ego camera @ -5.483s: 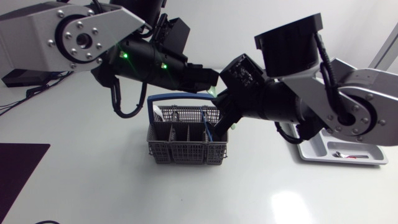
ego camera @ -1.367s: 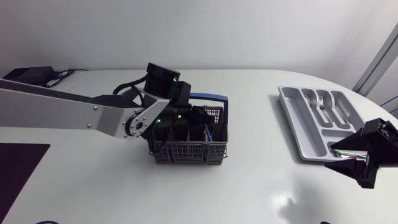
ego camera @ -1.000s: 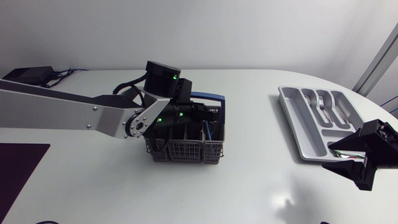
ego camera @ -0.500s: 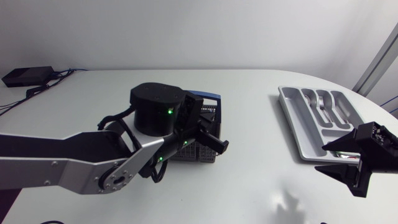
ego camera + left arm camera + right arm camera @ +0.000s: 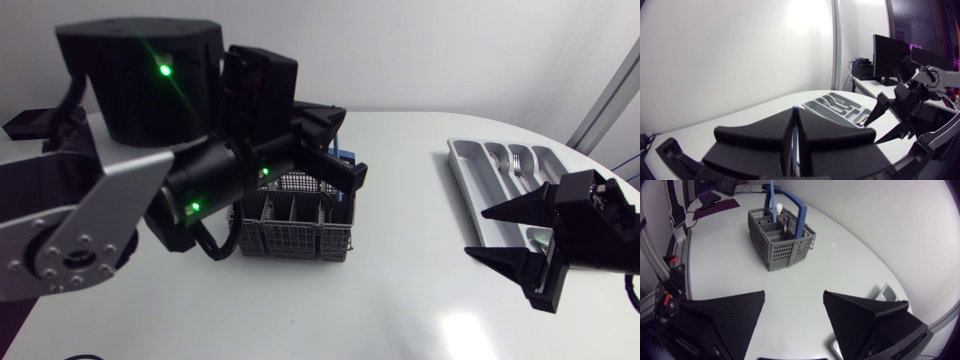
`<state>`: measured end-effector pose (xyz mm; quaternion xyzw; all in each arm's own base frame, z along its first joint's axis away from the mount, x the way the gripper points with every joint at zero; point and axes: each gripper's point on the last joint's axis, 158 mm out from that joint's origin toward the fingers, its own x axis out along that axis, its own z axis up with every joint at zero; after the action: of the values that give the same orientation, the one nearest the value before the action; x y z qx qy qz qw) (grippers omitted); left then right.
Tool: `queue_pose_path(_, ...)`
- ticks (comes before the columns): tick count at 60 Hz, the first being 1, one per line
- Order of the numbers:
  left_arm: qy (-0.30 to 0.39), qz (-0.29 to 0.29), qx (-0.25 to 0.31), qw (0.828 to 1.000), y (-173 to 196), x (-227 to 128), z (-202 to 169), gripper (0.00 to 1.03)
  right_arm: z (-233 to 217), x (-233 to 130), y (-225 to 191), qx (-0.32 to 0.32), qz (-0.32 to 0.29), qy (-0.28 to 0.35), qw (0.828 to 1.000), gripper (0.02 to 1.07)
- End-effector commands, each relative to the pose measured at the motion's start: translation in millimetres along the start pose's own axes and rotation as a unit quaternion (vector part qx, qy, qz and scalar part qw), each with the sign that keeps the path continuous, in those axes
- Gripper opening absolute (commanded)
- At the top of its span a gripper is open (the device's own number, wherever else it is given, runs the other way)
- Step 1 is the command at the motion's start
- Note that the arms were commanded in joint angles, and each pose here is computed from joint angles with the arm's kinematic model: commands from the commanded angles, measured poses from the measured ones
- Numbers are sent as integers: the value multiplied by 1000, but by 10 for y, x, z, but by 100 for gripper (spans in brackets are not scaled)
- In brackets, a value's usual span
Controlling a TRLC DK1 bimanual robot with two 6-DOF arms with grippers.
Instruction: Unload the cutlery basket into the drawer organizer.
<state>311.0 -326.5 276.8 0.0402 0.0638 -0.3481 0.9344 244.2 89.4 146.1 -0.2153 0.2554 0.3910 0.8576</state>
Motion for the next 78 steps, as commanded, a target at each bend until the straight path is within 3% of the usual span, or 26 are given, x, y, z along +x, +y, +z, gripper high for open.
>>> queue_pose_path(1, -10, -13, -29, 999, 0, -46, 203, 4, 318, -26, 72, 21, 12, -30, 999, 88)
queue_pose_path(11, 26, -55, -76, 995, -27, -4, 159, 4, 818, 97, 267, 47, 62, -68, 995, 88)
queue_pose_path(28, 82, -113, -159, 977, 55, 156, 12, 3, 1289, 549, 484, 80, 141, -69, 984, 86)
queue_pose_path(50, 105, -138, -190, 966, 38, 220, -82, 4, 1527, 983, 513, 95, 176, -66, 978, 51)
queue_pose_path(67, 107, -140, -195, 965, 68, 227, -100, 3, 1467, 1025, 577, 89, 187, -58, 977, 10)
queue_pose_path(74, 108, -139, -195, 965, 68, 230, -110, 4, 1440, 1022, 624, 89, 196, -53, 975, 8)
queue_pose_path(78, 107, -138, -195, 965, 82, 232, -103, 11, 1408, 1020, 679, 85, 202, -47, 975, 8)
